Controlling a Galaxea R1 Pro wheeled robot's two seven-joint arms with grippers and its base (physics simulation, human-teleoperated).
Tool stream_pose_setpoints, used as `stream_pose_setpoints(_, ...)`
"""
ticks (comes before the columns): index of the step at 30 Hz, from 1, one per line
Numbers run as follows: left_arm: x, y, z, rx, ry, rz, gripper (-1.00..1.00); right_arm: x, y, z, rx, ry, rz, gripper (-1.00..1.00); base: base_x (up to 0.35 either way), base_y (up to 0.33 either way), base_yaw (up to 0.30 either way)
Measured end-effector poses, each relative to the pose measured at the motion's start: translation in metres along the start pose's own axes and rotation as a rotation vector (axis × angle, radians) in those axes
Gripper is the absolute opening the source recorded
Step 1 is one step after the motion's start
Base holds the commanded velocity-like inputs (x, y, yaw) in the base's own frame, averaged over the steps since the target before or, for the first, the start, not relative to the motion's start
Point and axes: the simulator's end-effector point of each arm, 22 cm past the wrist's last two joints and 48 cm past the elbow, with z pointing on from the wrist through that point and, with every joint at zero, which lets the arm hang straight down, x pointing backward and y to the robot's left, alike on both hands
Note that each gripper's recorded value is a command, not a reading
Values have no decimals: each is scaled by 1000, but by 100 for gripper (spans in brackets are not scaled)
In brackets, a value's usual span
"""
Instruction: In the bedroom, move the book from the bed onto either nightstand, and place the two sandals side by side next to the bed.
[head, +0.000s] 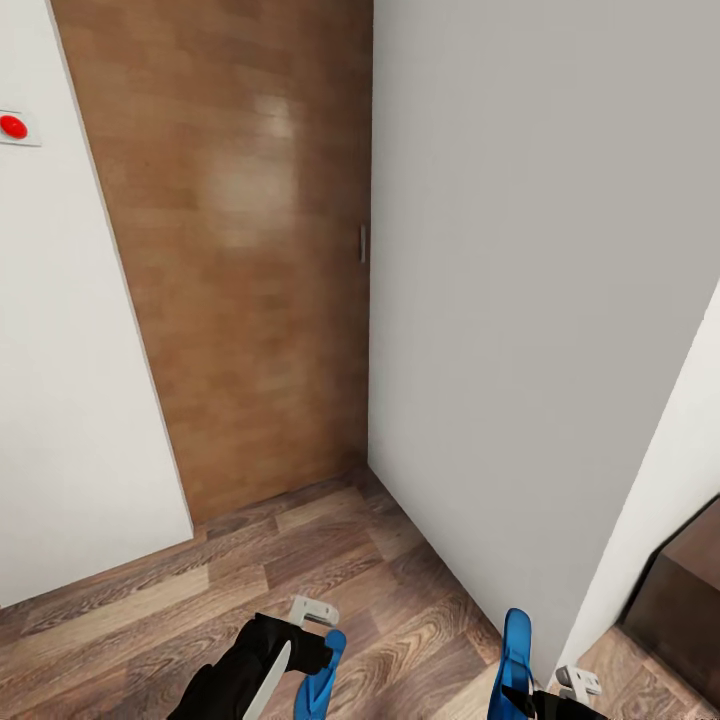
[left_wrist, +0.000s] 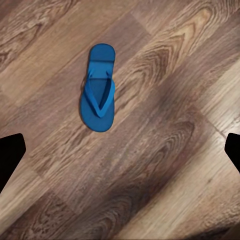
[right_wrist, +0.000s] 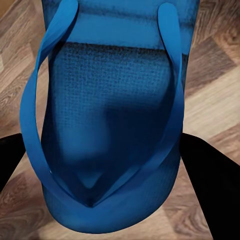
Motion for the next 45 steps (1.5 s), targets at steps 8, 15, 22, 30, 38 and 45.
stream_pose_setpoints(8,11,0,14,0,0,0,100,12,-9,9,0,0,0,-100,0,0,0)
stream_pose_setpoints(15,22,-1,26,0,0,0,100,24,-16,18,0,0,0,-100,0,0,0)
stream_pose_setpoints(22,32,-1,37,1,-1,-1,100,36,-22,26,-7,9,-4,-100,0,0,0)
stream_pose_setpoints(30,44,-3,51,2,-2,0,100,43,91,96,-167,-16,4,-100,0,0,0)
stream_pose_setpoints(38,55,-10,65,11,-5,0,100,-14,134,113,-194,-49,-31,-100,0,0,0)
stream_pose_setpoints(45,65,-13,76,15,-2,-1,100,-67,158,106,-241,-168,-102,-100,0,0,0)
